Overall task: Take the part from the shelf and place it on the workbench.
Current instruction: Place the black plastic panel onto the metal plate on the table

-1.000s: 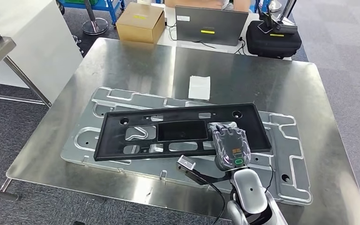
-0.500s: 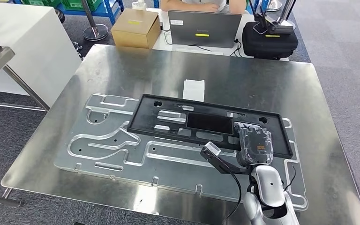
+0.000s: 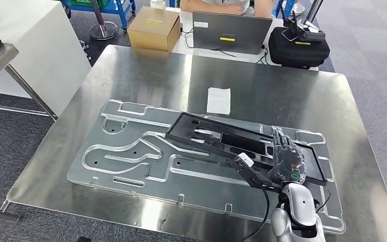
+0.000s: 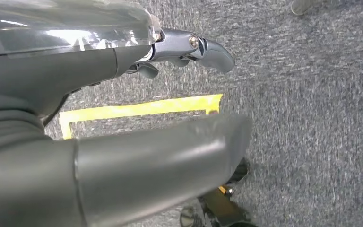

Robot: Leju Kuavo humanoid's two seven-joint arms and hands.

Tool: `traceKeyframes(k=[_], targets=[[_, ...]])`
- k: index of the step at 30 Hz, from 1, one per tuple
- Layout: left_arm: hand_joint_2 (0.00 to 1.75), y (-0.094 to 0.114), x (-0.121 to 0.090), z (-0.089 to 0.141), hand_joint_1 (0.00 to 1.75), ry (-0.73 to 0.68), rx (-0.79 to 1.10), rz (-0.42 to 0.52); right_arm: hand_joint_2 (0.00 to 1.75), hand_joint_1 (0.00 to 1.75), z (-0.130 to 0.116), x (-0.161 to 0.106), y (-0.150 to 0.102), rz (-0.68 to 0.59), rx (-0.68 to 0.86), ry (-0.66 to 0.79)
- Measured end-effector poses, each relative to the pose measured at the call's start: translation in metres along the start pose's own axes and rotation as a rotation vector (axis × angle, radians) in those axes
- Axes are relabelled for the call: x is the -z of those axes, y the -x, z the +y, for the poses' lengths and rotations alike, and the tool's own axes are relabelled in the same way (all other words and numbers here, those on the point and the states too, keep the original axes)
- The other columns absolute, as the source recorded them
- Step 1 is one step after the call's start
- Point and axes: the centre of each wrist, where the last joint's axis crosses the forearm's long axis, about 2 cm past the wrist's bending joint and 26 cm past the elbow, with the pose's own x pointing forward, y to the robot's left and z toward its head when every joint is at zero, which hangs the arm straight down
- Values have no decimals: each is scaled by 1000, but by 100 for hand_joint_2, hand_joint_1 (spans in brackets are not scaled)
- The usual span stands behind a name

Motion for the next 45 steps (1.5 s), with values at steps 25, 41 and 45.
traceKeyframes(k=[25,41,45], targets=[[0,5,-2,-3,0,31,-49,-1,175,0,1,-20,4,8,31,7],[0,5,-2,-5,0,43,-63,-1,175,0,-8,-28,4,-5,34,45],[0,7,-3,-6,0,42,-74,5,175,0,-6,-33,0,-16,46,40]])
